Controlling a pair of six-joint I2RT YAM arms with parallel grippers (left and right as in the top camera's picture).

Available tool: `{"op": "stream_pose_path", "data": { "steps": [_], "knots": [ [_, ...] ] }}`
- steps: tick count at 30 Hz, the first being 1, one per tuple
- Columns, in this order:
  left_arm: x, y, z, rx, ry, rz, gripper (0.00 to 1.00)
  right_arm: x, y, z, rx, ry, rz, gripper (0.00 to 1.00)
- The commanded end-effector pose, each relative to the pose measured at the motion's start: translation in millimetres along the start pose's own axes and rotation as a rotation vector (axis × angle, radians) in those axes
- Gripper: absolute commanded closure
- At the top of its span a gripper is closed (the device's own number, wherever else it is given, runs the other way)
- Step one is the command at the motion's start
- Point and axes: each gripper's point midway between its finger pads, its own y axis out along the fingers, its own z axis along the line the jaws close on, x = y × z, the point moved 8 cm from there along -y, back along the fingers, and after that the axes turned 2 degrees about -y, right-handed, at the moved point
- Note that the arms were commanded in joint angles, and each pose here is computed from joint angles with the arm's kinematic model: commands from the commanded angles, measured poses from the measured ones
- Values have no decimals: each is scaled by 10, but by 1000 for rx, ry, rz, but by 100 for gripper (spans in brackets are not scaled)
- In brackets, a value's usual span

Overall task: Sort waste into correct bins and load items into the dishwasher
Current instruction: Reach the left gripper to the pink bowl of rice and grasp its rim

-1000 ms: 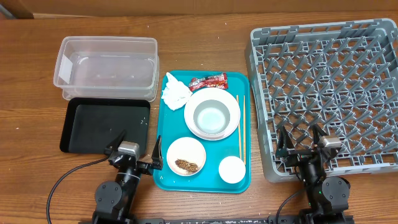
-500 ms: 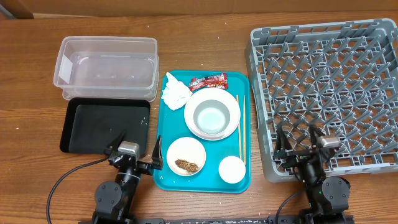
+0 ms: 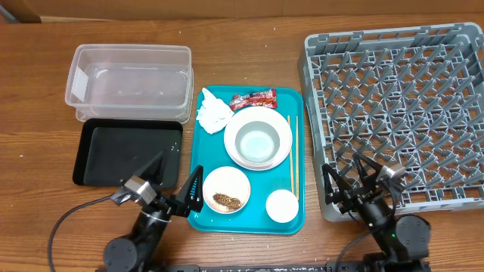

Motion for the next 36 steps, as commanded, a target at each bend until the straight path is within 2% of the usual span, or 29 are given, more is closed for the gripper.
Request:
{"op": "stream_pose_path", "data": {
  "steps": [1, 4, 8, 13, 16, 19, 22, 24, 28, 32, 36],
  "knots": [
    [464, -45, -312, -74, 19, -57, 0, 467, -93, 265, 50, -8, -40, 0],
    [764, -55, -506, -68, 55, -1, 0, 694, -86, 359, 17, 8, 38, 0],
    [1129, 27, -687, 16, 41, 167, 0, 967, 49, 422, -75, 92, 257, 0],
    [1278, 215, -787, 76, -22, 462, 0, 1219, 214, 468, -184, 201, 520, 0],
    [1268, 351, -871, -6, -86, 589, 0, 1305, 326, 462, -221, 240, 609, 0],
    [1204, 471, -1017, -181, -284, 713, 0, 1289, 435, 425, -235, 270, 676, 0],
    [1129, 639, -1000, -245, -348, 774, 0, 1215, 532, 460, -134, 283, 744, 0],
    [941, 727, -918, -185, -361, 859, 0, 1197, 529, 449, -145, 290, 756, 1],
    [605, 773, -894, -56, -293, 996, 0, 1195, 486, 425, -189, 285, 753, 1],
    [333, 771, -927, 71, -160, 1086, 9, 1178, 404, 423, -224, 281, 765, 2],
    [128, 709, -903, 294, -37, 1121, 14, 1163, 330, 441, -229, 275, 781, 6]
  ]
}}
